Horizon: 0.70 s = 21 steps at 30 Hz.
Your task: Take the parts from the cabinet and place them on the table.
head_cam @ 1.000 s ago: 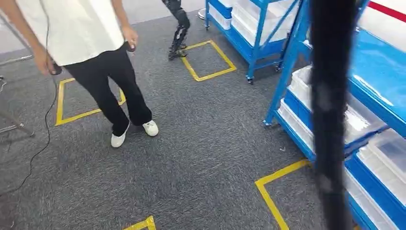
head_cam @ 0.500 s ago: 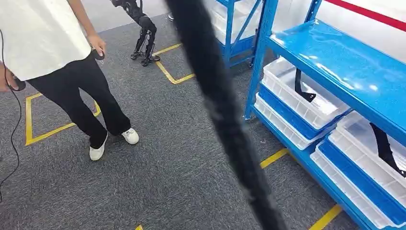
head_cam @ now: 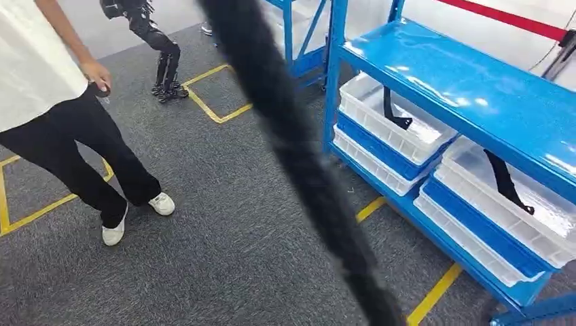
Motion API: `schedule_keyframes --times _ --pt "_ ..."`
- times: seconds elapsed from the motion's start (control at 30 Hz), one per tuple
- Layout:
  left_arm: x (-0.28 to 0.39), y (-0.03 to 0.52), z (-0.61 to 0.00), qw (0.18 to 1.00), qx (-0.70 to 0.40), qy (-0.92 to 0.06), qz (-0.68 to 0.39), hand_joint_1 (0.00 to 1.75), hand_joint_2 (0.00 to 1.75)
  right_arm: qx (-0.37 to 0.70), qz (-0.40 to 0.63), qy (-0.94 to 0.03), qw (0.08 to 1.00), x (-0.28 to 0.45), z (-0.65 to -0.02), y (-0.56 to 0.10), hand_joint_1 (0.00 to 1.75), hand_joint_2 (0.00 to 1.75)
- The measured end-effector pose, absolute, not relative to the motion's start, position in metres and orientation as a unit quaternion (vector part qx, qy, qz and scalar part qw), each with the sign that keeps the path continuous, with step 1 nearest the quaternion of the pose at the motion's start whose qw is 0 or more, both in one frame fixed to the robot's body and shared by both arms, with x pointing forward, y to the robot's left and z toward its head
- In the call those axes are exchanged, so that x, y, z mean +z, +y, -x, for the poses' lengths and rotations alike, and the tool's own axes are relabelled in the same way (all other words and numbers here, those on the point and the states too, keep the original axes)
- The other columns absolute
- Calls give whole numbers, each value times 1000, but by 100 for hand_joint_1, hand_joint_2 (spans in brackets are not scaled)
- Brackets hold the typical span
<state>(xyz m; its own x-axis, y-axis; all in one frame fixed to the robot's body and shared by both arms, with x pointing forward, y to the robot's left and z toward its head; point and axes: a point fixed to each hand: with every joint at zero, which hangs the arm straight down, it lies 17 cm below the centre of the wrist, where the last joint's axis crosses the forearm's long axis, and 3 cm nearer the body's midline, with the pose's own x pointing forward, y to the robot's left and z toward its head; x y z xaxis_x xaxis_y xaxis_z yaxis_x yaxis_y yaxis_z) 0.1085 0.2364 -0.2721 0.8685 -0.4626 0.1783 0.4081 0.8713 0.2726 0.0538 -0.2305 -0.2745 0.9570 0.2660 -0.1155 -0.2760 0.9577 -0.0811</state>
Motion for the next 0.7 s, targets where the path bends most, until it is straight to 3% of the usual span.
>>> schedule_keyframes --times 0.7 --pt "-273 238 -105 960 -226 -116 -117 0 0 134 47 56 988 -274 -54 -229 0 0"
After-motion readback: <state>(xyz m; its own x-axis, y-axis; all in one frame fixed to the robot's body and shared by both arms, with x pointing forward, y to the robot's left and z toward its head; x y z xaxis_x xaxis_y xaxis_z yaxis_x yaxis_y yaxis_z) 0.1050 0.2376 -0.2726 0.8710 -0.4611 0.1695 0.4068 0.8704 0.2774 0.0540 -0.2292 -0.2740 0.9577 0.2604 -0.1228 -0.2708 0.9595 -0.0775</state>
